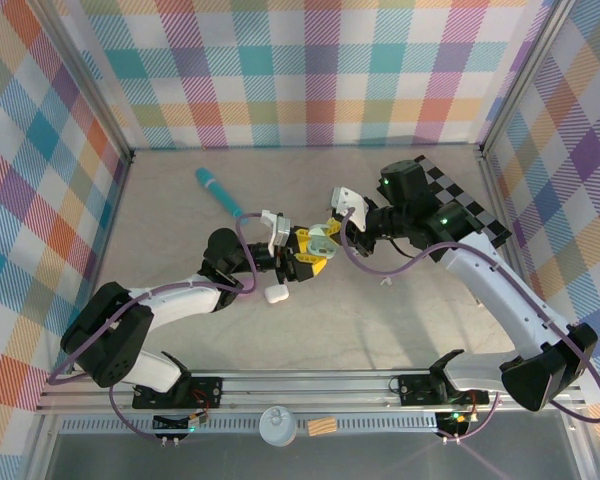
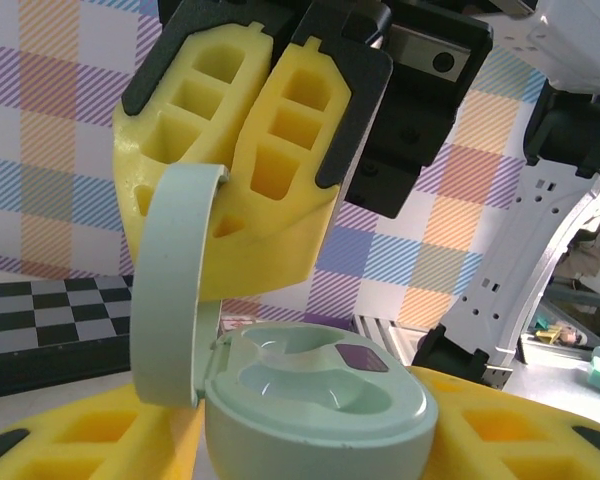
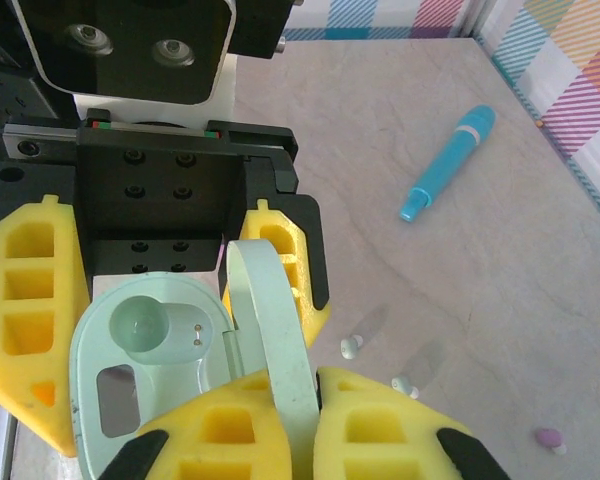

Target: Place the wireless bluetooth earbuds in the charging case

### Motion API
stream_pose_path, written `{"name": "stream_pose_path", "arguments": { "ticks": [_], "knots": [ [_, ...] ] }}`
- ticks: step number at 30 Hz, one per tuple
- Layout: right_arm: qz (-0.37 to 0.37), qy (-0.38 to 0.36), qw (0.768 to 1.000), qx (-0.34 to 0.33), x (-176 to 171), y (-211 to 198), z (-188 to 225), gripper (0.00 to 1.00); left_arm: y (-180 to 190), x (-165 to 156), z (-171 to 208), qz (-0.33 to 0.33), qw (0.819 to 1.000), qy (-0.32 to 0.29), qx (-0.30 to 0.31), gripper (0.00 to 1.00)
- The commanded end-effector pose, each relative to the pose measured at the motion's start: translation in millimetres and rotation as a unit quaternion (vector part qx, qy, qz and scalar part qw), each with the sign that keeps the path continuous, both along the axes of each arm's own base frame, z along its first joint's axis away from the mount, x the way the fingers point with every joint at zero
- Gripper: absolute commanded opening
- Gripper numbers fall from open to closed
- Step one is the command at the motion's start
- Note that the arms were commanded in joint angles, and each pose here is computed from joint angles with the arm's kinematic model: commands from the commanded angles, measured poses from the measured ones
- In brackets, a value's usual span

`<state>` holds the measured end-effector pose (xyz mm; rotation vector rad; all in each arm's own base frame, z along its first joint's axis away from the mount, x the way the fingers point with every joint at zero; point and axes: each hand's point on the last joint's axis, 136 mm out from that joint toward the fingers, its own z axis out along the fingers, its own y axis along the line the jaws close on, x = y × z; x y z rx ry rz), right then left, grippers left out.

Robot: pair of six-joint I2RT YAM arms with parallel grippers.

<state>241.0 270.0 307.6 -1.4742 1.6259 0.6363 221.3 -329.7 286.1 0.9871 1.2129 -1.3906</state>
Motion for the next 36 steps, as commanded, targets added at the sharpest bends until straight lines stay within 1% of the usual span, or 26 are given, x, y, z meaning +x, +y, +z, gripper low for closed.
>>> {"name": "stream_pose_path", "arguments": {
  "ticks": [1, 6, 10, 13, 18, 20, 22, 24, 25, 27, 28, 30, 34, 36],
  "knots": [
    [0.030, 0.010, 0.999, 0.013, -11, 6, 9, 0.00, 2, -3, 12, -0.005, 0.999, -0.032, -0.014, 0.52],
    [0.032, 0.012, 0.999, 0.011, -10, 6, 8, 0.00, 2, -5, 11, -0.013, 0.999, -0.032, -0.010, 0.52],
    [0.034, 0.011, 0.999, 0.009, -10, 7, 9, 0.00, 2, -5, 12, -0.015, 0.999, -0.032, -0.009, 0.47],
    [0.031, 0.009, 0.999, 0.008, -8, 7, 9, 0.00, 1, -6, 12, -0.017, 0.999, -0.032, -0.009, 0.42],
    [0.031, 0.009, 0.999, 0.008, -8, 7, 9, 0.00, 1, -5, 12, -0.014, 0.999, -0.033, -0.009, 0.42],
    [0.030, 0.009, 0.999, 0.009, -7, 7, 9, 0.08, 1, -5, 12, -0.013, 0.999, -0.033, -0.009, 0.41],
    [0.029, 0.009, 0.999, 0.011, -7, 8, 10, 0.12, 2, -5, 11, -0.011, 0.999, -0.035, -0.009, 0.41],
    [0.025, 0.005, 1.000, 0.014, -6, 7, 13, 0.20, 3, -4, 10, -0.006, 0.999, -0.037, -0.009, 0.41],
    [0.025, 0.003, 1.000, 0.017, -6, 7, 14, 0.22, 3, -4, 9, -0.005, 0.999, -0.037, -0.009, 0.41],
    [0.023, -0.002, 0.999, 0.022, -6, 7, 18, 0.29, 4, -3, 9, -0.001, 0.999, -0.038, -0.010, 0.41],
    [0.022, -0.003, 0.999, 0.024, -6, 7, 19, 0.33, 5, -3, 9, 0.000, 0.999, -0.038, -0.010, 0.41],
    [0.017, -0.008, 0.999, 0.028, -5, 7, 23, 0.45, 6, -3, 8, 0.002, 0.999, -0.039, -0.011, 0.41],
    [0.010, -0.021, 0.999, 0.043, -6, 5, 31, 0.59, 9, 0, 6, 0.009, 0.999, -0.036, -0.013, 0.41],
    [0.012, -0.029, 0.998, 0.060, -10, 3, 39, 0.63, 12, 2, 6, 0.014, 0.999, -0.035, -0.014, 0.41]
  ]
}}
